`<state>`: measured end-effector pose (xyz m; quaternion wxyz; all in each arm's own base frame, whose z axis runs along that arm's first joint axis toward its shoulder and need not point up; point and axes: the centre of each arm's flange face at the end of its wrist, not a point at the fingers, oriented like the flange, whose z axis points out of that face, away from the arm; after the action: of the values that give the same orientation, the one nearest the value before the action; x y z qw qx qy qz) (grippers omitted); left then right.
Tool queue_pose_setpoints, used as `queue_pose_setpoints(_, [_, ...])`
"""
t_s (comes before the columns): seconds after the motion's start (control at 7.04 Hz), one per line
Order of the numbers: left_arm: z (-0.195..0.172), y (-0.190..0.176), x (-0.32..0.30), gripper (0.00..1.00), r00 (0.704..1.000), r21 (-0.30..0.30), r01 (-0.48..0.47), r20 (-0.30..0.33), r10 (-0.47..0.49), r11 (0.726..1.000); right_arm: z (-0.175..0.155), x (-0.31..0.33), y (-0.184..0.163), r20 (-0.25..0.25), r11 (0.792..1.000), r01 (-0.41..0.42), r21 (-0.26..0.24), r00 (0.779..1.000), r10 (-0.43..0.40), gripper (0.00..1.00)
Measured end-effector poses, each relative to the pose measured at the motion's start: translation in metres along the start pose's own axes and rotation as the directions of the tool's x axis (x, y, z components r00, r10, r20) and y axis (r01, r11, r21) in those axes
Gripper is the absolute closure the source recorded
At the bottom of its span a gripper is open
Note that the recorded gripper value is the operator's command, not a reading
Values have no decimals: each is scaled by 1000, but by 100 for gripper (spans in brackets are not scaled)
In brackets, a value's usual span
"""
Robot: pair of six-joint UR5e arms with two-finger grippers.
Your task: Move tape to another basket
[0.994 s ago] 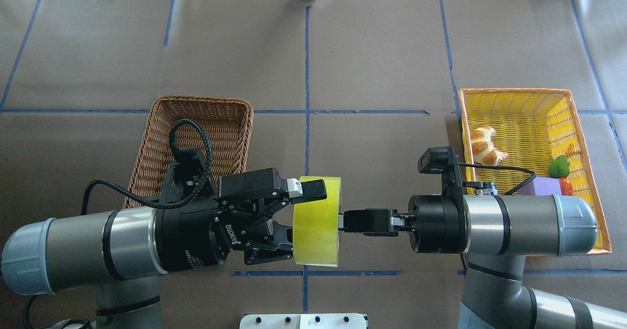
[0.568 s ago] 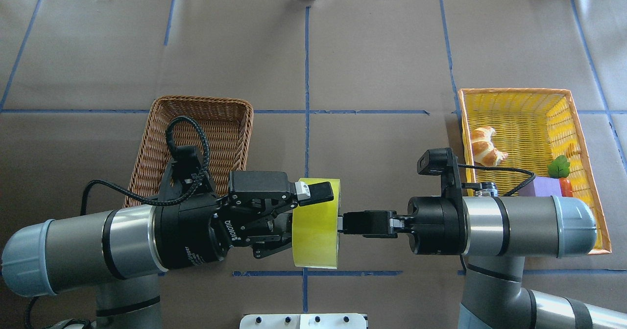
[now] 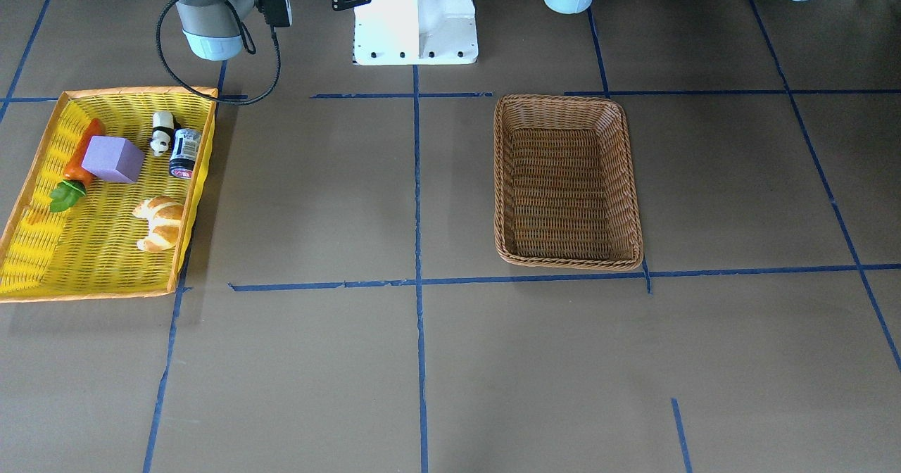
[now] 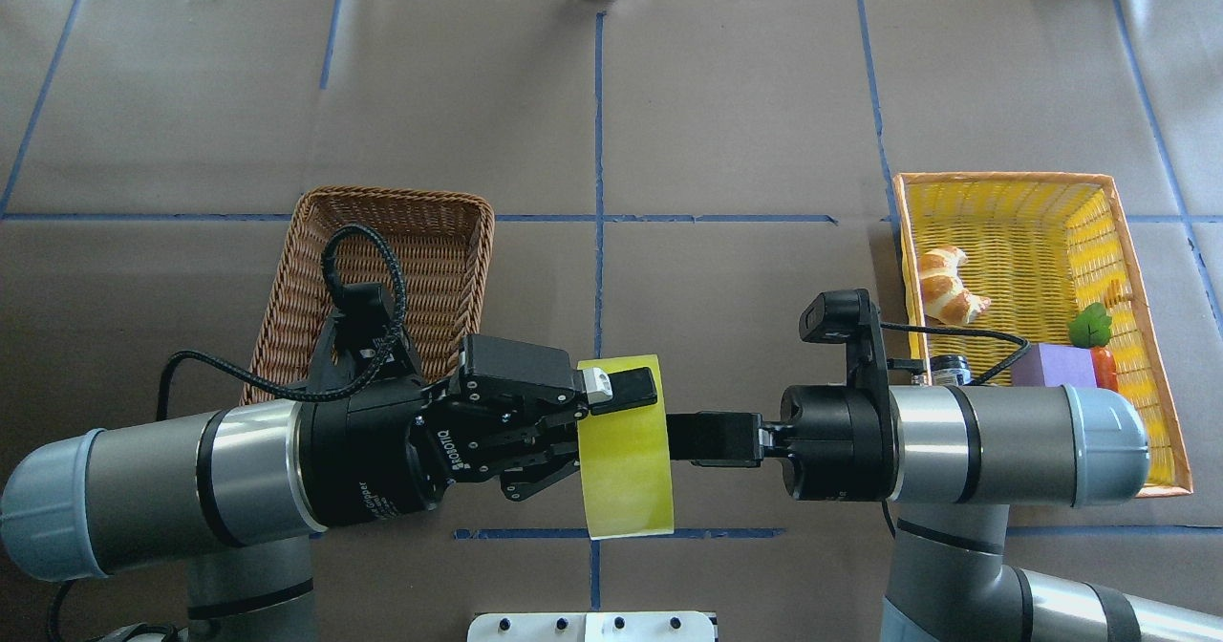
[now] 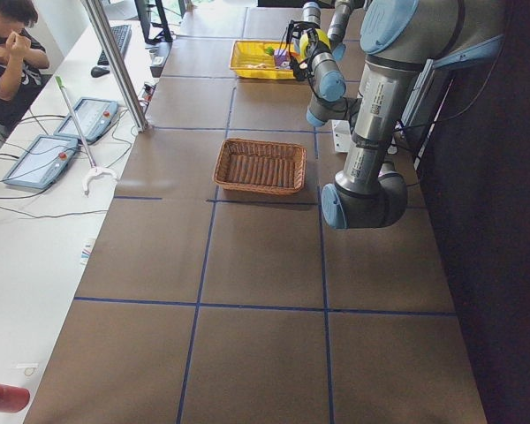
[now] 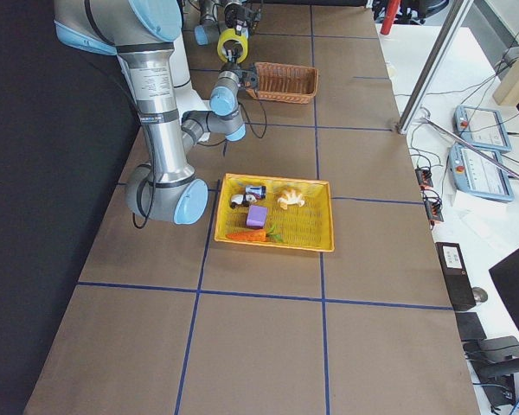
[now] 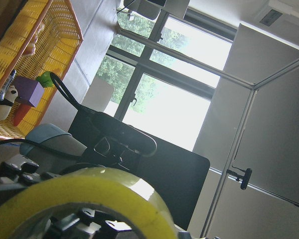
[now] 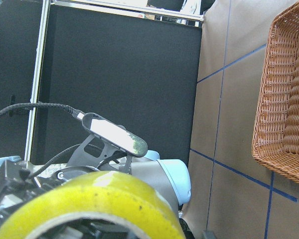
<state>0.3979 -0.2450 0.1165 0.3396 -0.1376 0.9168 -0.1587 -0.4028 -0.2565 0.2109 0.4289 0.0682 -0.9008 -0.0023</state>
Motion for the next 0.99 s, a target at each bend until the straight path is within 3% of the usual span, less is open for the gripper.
queue_pose_setpoints(0.99, [-8,7,16,99,1000,-14,-6,-28,6,1000,-14,3,-1,-13,1000,3,8,1000,-3,0])
